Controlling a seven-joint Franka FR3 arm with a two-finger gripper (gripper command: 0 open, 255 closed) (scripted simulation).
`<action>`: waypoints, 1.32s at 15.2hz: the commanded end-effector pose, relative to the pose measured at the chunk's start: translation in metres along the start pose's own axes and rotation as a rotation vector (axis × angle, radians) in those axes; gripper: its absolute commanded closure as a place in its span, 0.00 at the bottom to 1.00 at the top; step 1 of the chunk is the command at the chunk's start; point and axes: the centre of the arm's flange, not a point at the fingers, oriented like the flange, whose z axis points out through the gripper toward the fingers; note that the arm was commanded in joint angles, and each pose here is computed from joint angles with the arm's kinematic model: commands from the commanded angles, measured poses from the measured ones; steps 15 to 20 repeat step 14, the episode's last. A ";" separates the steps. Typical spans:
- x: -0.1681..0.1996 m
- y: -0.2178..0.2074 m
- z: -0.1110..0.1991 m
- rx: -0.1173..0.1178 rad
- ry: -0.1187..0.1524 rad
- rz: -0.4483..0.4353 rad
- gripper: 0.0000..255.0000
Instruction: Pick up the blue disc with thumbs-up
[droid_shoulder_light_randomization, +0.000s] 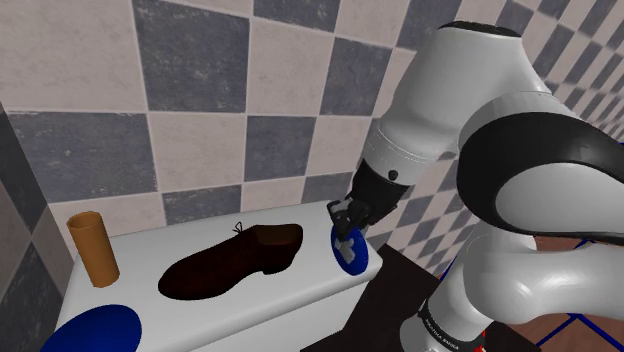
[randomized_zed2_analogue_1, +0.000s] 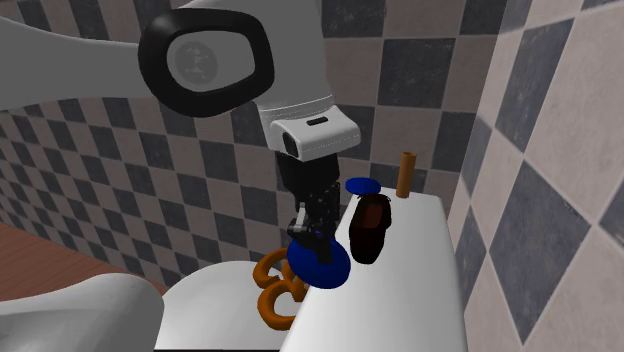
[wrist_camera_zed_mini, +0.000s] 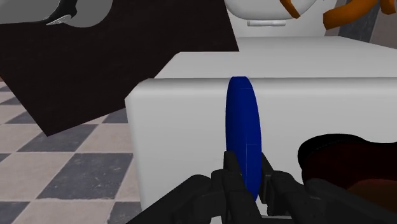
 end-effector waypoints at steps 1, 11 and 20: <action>0.003 -0.001 -0.009 0.000 0.000 0.000 1.00; 0.013 -0.002 -0.061 0.000 0.000 0.000 1.00; 0.014 -0.002 -0.067 0.000 0.000 0.000 1.00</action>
